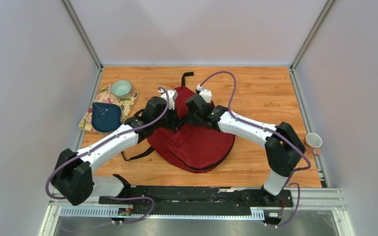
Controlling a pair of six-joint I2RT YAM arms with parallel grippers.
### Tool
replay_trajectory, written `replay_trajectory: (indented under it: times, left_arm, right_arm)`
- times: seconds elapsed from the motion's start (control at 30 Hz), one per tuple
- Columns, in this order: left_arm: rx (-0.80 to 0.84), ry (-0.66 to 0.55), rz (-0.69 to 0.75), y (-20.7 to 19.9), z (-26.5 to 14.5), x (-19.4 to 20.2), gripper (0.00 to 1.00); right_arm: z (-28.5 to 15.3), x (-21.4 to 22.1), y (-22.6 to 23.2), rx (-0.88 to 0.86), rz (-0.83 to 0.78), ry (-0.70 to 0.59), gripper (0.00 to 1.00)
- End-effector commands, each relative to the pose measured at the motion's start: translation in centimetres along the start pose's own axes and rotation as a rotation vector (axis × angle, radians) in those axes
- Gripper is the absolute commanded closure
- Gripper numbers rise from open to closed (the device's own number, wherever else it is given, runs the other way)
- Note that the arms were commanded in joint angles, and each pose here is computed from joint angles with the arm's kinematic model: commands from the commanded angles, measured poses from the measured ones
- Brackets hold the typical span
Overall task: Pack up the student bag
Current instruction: Adjust the student bag at the center of the board.
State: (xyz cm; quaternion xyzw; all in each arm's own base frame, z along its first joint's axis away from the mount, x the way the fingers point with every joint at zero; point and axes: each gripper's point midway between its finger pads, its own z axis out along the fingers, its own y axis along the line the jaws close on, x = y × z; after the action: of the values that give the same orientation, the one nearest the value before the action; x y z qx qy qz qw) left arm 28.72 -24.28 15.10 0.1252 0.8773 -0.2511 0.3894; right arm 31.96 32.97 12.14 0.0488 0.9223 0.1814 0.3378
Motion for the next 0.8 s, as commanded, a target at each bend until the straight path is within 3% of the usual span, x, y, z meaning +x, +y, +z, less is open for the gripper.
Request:
replay_trajectory:
  times: [0.0,0.3,0.4,0.43,0.53,0.77]
  left_arm:
    - [0.009,0.011,-0.013,0.0,0.1,0.3,1.00]
    - [0.007,0.016,-0.014,0.1,0.1,0.5,1.00]
    - [0.011,0.016,-0.015,0.1,0.1,0.5,1.00]
    - [0.011,0.020,-0.017,0.1,0.1,0.7,1.00]
    - [0.010,0.018,-0.017,0.1,0.1,0.6,1.00]
    - [0.023,0.035,-0.019,0.0,0.5,0.9,1.00]
  right_arm:
    - [0.1,-1.2,-1.0,0.085,-0.072,-0.046,0.62]
    - [0.9,-0.6,-1.2,0.097,-0.106,-0.023,0.64]
    - [1.2,-0.1,-1.3,0.095,-0.110,-0.008,0.74]
    - [1.3,0.1,-1.4,0.096,-0.112,-0.001,0.87]
    - [1.1,0.0,-1.3,0.086,-0.107,-0.005,1.00]
    - [-0.5,-0.3,-1.5,0.044,-0.102,-0.032,1.00]
